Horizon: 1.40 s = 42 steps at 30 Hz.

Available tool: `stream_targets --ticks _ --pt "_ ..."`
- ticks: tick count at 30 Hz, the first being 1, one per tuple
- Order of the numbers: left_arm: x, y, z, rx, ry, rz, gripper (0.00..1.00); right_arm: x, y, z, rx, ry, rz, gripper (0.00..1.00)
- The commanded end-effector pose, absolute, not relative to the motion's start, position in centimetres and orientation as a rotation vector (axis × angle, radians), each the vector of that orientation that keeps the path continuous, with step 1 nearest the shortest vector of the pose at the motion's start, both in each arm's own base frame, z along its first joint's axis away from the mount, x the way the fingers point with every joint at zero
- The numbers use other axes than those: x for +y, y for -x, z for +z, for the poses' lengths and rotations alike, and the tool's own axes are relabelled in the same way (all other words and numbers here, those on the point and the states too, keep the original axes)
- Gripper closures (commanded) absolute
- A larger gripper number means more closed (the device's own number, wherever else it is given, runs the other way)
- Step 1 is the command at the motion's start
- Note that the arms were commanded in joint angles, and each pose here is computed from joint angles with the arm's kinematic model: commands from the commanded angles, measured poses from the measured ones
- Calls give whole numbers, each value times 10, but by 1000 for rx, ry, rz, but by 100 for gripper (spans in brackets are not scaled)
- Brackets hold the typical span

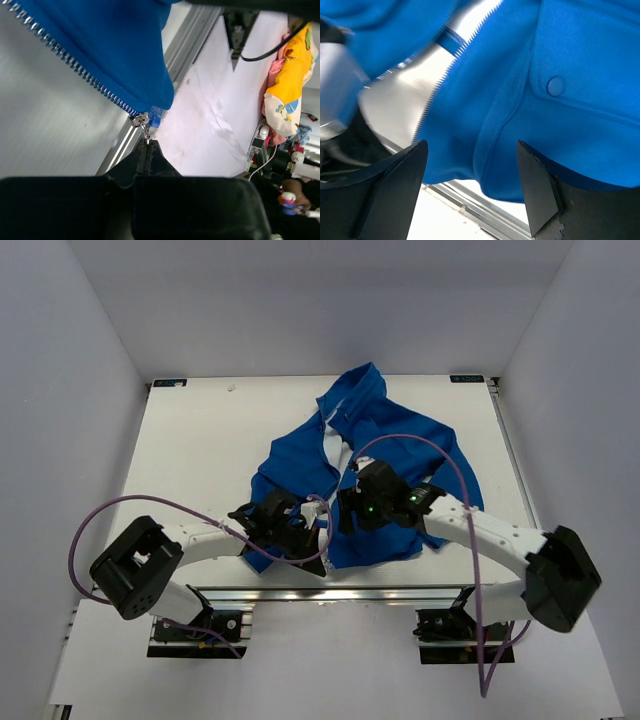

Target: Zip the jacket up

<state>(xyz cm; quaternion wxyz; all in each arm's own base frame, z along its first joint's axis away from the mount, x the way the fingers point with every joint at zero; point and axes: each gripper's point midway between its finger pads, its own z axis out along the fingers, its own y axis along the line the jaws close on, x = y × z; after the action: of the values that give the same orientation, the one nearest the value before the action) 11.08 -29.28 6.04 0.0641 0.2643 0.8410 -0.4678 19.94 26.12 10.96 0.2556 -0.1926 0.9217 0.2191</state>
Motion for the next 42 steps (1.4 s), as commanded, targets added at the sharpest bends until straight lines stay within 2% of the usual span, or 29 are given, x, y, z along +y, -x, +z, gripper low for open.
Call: stream_targets --ticks 1,6,10,15,19,25,32,42 --pt "-289 -104 59 2585 -750 -1399 100 281 -202 115 2505 506 653 23" --pt "-288 -105 49 2631 -696 -1373 100 295 -212 92 2529 405 534 23" --pt "-287 -106 46 2650 -689 -1360 100 306 -215 78 2559 335 452 31" --pt "-288 -109 50 2625 -688 -1343 100 310 -221 64 2586 275 351 33" --pt "-286 -109 54 2610 -677 -1329 100 318 -225 69 2581 196 378 30" --pt "-281 -109 50 2617 -605 -1311 100 333 -223 87 2507 65 593 31" --pt "-283 -116 61 2563 -540 -1306 100 332 -215 61 2600 -8 540 33" --pt "-276 -119 88 2431 -513 -1303 100 344 -220 47 2628 -8 508 51"
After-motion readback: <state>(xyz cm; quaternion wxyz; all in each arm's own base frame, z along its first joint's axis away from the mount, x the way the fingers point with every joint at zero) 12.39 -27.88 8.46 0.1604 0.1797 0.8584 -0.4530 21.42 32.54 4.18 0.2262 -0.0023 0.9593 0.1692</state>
